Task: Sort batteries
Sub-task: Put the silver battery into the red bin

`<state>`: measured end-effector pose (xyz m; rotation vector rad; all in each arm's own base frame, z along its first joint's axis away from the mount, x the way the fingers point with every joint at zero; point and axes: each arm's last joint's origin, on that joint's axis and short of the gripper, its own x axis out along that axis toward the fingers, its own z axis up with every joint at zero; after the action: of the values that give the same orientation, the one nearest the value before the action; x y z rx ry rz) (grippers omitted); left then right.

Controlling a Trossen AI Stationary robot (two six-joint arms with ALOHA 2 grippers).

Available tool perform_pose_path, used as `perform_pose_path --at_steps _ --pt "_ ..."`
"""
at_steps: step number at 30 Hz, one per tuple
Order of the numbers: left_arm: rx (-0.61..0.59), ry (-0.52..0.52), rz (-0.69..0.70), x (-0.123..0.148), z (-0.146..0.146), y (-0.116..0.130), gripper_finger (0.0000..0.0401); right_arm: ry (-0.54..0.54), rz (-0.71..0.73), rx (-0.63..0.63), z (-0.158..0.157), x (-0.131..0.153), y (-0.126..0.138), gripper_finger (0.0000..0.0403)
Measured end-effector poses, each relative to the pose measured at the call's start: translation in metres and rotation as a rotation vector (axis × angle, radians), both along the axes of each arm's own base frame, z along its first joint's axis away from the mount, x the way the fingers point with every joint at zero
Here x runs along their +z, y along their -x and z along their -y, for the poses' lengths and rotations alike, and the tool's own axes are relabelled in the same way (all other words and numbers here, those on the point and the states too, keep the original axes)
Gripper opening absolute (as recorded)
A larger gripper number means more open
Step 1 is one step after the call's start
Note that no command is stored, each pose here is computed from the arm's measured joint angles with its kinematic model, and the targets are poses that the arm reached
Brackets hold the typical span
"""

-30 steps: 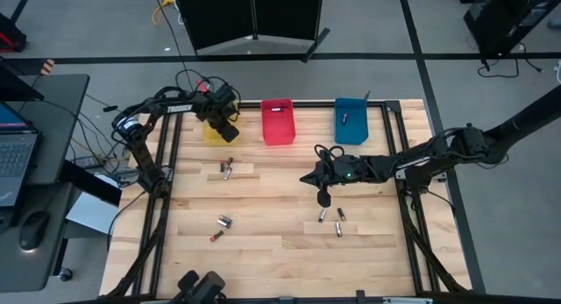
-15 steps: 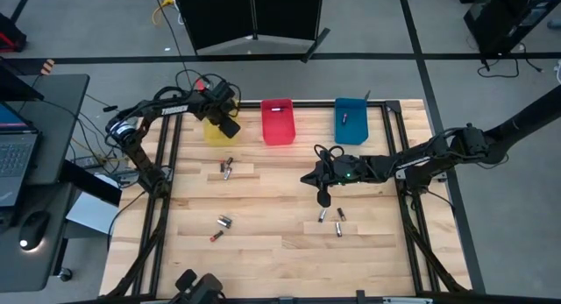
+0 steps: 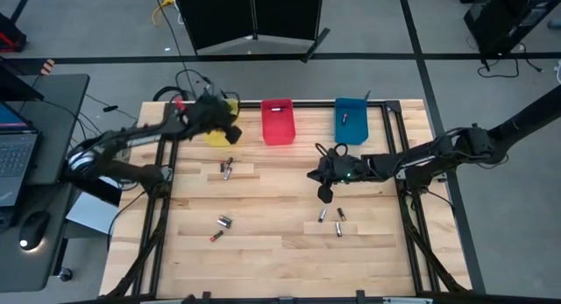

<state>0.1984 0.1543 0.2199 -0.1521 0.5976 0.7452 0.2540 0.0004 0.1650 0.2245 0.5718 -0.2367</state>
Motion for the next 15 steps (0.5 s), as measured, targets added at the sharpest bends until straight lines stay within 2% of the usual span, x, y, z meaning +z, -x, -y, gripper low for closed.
perform_pose_path --at_steps 3,8,12,15 --pt "-0.091 -0.082 0.138 -0.003 0.027 0.0 0.0006 -0.041 -0.065 -0.055 -0.006 -0.007 0.004 0.0026" --pt "-0.21 -0.167 0.352 -0.006 0.061 -0.001 0.002 -0.11 -0.145 -0.2 -0.013 -0.015 0.013 0.0054" --pt "-0.281 -0.196 0.432 -0.01 0.076 -0.003 0.0024 -0.13 -0.213 -0.285 -0.015 -0.021 0.021 0.0096" --pt "-0.309 -0.198 0.45 -0.014 0.081 -0.003 0.0024 -0.094 -0.25 -0.352 -0.015 -0.024 0.026 0.0122"
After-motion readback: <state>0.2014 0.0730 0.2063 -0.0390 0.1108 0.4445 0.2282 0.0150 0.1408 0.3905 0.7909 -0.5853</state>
